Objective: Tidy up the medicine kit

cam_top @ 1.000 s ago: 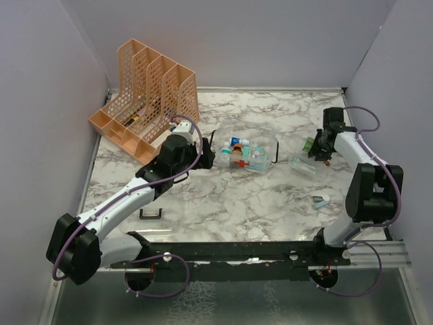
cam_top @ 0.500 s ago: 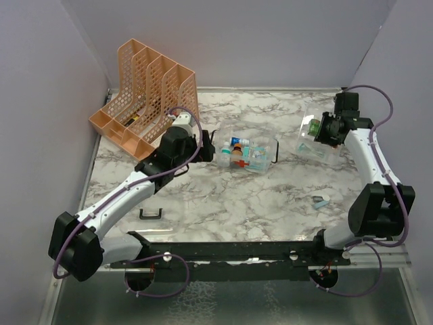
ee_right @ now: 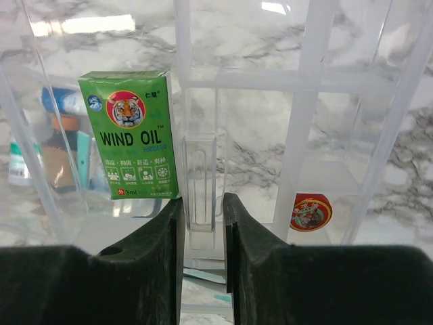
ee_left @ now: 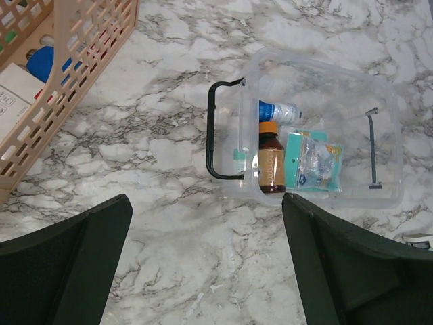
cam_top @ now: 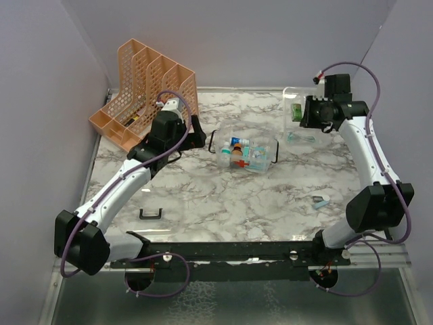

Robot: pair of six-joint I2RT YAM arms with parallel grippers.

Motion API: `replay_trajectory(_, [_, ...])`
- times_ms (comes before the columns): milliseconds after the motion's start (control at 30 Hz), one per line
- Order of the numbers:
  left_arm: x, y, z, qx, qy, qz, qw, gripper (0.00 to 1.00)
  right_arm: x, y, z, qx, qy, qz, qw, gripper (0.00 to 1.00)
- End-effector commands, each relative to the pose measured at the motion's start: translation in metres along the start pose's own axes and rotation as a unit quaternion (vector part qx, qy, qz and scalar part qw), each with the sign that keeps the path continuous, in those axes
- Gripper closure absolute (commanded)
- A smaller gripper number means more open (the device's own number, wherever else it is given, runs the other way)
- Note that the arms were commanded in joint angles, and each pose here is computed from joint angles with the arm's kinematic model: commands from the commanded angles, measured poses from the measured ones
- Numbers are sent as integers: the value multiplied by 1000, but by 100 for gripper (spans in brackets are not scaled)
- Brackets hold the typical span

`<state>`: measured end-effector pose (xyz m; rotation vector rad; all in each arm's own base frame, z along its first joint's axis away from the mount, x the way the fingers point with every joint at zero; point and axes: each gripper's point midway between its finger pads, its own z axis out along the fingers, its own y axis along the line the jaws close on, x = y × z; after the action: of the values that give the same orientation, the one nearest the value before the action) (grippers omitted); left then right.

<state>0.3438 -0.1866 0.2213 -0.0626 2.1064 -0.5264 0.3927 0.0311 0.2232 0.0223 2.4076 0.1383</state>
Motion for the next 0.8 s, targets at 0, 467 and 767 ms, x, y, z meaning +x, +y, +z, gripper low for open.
replay_trajectory(0, [-2, -5, 0, 16, 27, -20, 999, 3, -18, 51, -6, -76, -16, -93, 993, 99])
replay_trajectory(467, [3, 7, 9, 5, 73, -54, 996, 5, -17, 149, -7, -234, -28, -318, 918, 99])
replay_trajectory(767, [-9, 9, 9, 2, 71, -56, 996, 6, 4, 173, -1, -301, 15, -424, 854, 99])
